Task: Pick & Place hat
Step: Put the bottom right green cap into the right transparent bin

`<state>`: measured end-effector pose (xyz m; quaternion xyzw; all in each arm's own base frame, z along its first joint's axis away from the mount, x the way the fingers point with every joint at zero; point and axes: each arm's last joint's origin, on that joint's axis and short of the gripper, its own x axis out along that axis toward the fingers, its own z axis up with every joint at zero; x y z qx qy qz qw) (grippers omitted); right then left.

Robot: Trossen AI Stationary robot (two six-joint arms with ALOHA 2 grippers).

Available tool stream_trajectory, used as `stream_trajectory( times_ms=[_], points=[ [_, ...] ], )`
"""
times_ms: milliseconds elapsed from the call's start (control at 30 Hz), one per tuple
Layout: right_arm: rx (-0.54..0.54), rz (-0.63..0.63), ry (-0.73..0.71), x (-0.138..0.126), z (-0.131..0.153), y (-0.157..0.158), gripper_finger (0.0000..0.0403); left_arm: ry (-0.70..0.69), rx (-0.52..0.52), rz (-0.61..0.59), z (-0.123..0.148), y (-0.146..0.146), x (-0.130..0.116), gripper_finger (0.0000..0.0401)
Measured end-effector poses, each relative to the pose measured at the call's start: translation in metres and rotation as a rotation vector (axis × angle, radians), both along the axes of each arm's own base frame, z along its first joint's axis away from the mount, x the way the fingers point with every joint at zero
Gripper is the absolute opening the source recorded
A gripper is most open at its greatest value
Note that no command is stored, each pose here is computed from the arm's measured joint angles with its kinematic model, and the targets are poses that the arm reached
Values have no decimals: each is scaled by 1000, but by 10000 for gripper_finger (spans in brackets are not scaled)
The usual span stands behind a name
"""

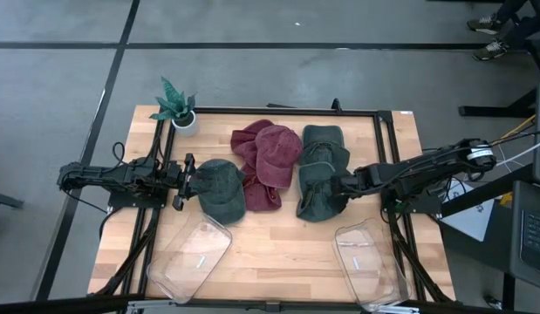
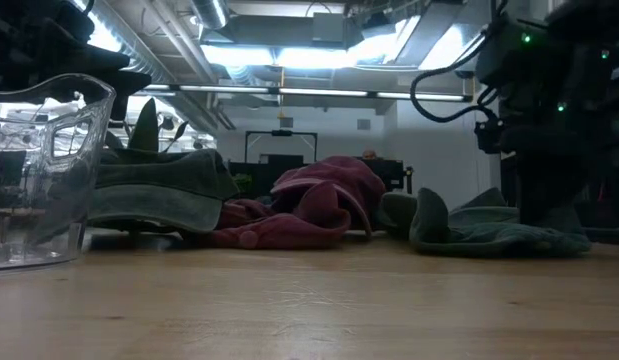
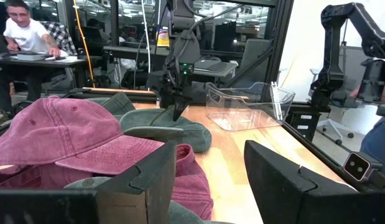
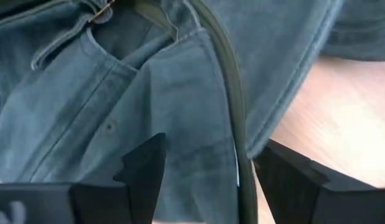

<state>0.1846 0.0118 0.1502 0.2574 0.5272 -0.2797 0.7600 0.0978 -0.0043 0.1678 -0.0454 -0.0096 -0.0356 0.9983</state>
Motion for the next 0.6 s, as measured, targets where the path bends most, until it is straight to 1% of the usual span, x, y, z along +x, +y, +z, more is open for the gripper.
stream_trajectory(
  times_ms=[133, 233, 333, 600],
  points=[
    [8, -10, -46, 2, -3, -2, 232, 0, 0, 0, 0, 0, 0, 185],
    [13, -3, -51, 3, -4, -4, 212, -1, 0, 0, 0, 0, 0, 185],
    [16, 14, -56, 4, -3, -4, 176, 0, 0, 0, 0, 0, 0, 185],
    [52, 48, -52, 4, -3, -2, 53, -1, 0, 0, 0, 0, 0, 185]
  ],
)
